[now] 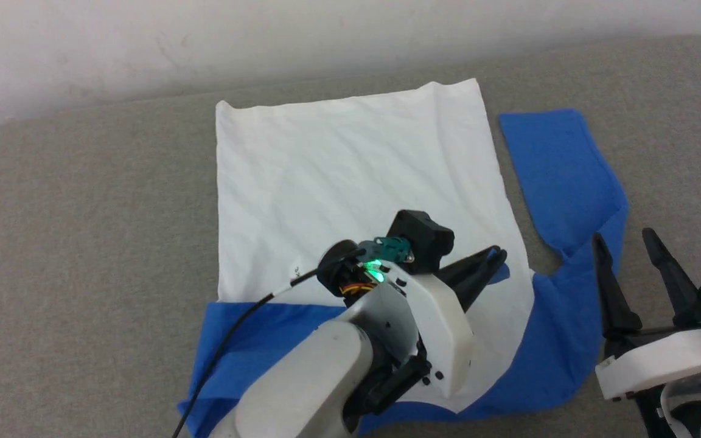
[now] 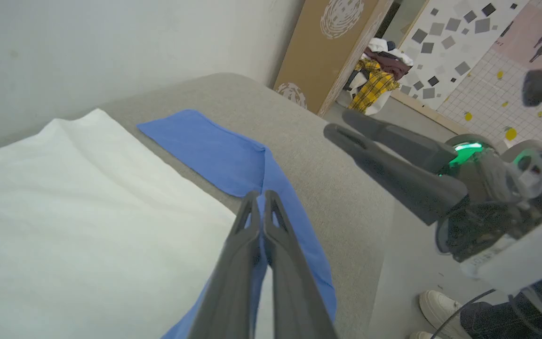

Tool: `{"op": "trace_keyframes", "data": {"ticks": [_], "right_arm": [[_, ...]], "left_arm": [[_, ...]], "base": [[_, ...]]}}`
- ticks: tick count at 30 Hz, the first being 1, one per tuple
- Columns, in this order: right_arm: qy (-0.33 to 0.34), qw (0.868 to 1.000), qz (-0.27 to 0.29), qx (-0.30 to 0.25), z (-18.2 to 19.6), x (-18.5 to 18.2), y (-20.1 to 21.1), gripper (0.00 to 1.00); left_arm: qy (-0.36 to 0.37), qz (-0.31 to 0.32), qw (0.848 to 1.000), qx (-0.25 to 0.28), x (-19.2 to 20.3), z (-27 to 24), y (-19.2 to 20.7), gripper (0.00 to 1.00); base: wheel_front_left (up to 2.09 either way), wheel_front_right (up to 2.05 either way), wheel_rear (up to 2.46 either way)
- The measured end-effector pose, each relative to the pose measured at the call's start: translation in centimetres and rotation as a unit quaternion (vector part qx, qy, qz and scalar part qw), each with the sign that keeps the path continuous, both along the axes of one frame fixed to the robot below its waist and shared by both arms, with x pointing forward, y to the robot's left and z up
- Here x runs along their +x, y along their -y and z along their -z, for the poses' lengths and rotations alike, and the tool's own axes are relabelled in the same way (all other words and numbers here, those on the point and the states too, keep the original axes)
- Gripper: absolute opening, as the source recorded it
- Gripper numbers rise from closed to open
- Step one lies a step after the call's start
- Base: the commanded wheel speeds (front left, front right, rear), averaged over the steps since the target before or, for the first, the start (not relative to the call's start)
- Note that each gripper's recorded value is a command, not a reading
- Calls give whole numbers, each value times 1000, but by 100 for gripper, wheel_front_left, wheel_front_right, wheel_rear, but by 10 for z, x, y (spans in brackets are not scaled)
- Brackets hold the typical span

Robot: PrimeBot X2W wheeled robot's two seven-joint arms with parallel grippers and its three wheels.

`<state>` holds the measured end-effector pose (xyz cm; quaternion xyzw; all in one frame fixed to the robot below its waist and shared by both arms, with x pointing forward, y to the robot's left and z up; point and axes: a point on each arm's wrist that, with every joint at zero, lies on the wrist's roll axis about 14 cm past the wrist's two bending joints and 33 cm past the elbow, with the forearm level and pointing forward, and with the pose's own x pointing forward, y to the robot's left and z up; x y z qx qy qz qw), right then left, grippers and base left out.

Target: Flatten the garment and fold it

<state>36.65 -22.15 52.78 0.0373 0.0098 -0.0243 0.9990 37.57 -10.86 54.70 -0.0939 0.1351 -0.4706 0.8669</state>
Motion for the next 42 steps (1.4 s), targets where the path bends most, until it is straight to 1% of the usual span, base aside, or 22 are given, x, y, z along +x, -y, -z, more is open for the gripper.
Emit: {"op": "trace_keyframes", "data": {"ticks": [3,8,11,13,16,17,19,20,23,25,28,29,31,33,35,38,42], "right_arm": [[-8,1000,14,-4,3,-5,8,100],[-24,999,27,-3,12,-11,15,100],[-36,999,32,0,19,-14,17,100],[-43,998,36,1,23,-15,19,100],[-51,998,40,1,28,-16,21,100],[-52,998,38,1,29,-15,20,100],[-51,998,34,2,29,-12,18,100],[-50,998,31,4,29,-11,16,100],[-49,999,22,6,29,-7,11,100],[-49,999,17,8,29,-5,8,100],[-45,999,10,8,27,-2,4,100],[-43,999,7,8,27,-1,3,100],[-40,999,2,8,25,1,0,100],[-35,999,-4,7,22,5,-2,100],[-33,999,-7,5,19,9,-3,100],[-27,1000,-10,1,15,16,-1,100],[-36,999,3,-6,17,32,15,100]], "left_arm": [[-28,16,999,13,-5,26,13,0],[-78,52,994,54,-22,76,28,0],[-109,86,986,94,-40,110,32,0],[-133,110,977,125,-54,132,32,0],[-165,133,965,157,-71,156,28,0],[-177,140,960,164,-76,162,27,11],[-187,141,959,163,-78,164,26,65],[-190,140,959,156,-77,162,26,100],[-193,117,967,121,-66,150,26,100],[-184,87,976,78,-48,133,26,100],[-141,15,990,3,-7,97,20,100],[-122,-13,992,-22,7,84,14,100],[-85,-74,992,-59,35,65,-6,100],[-47,-134,987,-76,59,54,-35,100],[-2,-189,980,-68,79,49,-71,100],[45,-262,963,-40,99,48,-127,100],[67,-335,940,6,107,63,-192,100]], "base": [[0,0,0],[0,0,0],[0,0,0],[0,0,0],[0,0,0],[0,0,0],[0,0,0],[0,0,0],[0,0,0],[0,0,0],[0,0,0],[0,0,0],[0,0,0],[0,0,0],[0,0,0],[0,0,0],[0,0,0]]}}
